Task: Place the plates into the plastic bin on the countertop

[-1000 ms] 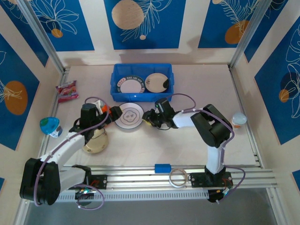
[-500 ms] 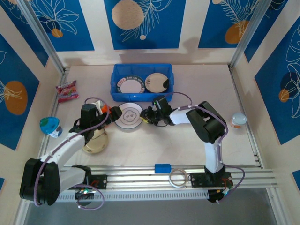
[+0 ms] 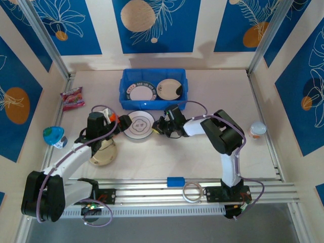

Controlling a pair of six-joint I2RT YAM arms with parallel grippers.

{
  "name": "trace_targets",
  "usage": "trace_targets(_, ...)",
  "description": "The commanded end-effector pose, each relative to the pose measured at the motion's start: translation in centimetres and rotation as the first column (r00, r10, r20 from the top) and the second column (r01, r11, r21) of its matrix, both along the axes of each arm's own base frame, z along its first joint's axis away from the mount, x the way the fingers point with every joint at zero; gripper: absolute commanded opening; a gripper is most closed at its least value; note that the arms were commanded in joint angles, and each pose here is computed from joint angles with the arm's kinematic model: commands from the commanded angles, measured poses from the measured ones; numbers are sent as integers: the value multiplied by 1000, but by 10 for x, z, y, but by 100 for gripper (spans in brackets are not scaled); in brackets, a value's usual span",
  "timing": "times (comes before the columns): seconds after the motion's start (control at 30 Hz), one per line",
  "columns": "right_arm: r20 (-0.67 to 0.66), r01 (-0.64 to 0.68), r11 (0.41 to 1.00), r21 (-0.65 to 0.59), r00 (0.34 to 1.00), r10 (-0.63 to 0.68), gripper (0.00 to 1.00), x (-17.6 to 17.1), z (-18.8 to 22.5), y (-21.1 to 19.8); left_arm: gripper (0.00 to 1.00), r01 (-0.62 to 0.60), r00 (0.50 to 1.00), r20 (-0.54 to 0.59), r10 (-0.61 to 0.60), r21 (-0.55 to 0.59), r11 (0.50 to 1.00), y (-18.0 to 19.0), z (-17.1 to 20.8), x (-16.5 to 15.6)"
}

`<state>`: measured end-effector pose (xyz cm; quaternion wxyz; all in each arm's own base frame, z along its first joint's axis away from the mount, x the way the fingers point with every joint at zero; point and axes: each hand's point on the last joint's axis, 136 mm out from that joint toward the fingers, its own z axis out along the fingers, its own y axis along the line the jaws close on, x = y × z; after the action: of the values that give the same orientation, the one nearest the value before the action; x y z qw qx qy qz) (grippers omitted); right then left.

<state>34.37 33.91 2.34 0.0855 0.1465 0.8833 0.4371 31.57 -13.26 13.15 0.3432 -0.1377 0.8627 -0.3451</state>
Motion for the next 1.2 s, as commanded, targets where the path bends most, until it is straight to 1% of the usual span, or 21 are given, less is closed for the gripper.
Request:
trace_targets(0.0,-46,15,998,-58,999,-18,3,-15,-10,-20,100,3,1000,17,-3,16,1000,0,0,0)
trace_targets(0.03,-42,16,998,-64,999,-19,0,-16,-8,-23,99,5,1000,17,-5,16,1000,-1,0,1)
trace_targets(0.13,-18,-1,997,-73,1000,0,0,-20,4,-29,99,5,1000,15,-5,13,1000,-2,0,2)
trace_targets(0.27,32,-71,990,-121,997,76,0,-28,30,-41,99,9,1000,8,-9,16,1000,-2,-2,2)
trace_targets(0.37,34,-153,977,-149,987,159,0,-36,54,-50,99,25,1000,8,-25,23,999,-5,-2,3)
trace_targets(0.43,41,-198,971,-138,978,205,0,-43,69,-52,99,31,999,6,-31,24,999,-6,-2,4)
trace_targets(0.53,59,-231,969,-90,970,236,0,-52,88,-53,96,36,999,1,-36,11,999,-9,-4,5)
trace_targets(0.77,126,-262,964,-39,956,264,0,-55,115,-53,82,58,998,10,-57,-91,994,-21,-3,8)
trace_targets(0.83,140,-272,962,-4,953,270,0,-53,122,-51,75,71,997,8,-71,-112,991,-25,-3,9)
trace_targets(0.9,150,-274,961,17,951,269,0,-51,127,-50,72,90,996,21,-88,-141,986,-30,0,11)
trace_targets(0.93,154,-272,962,27,952,265,0,-49,130,-51,69,99,995,25,-96,-155,983,-33,1,12)
trace_targets(1.03,174,-271,960,70,951,256,0,-45,139,-50,55,116,993,30,-113,-177,977,-37,3,13)
trace_targets(1.17,189,-288,953,89,945,268,0,-43,146,-48,48,125,992,43,-119,-199,972,-41,7,17)
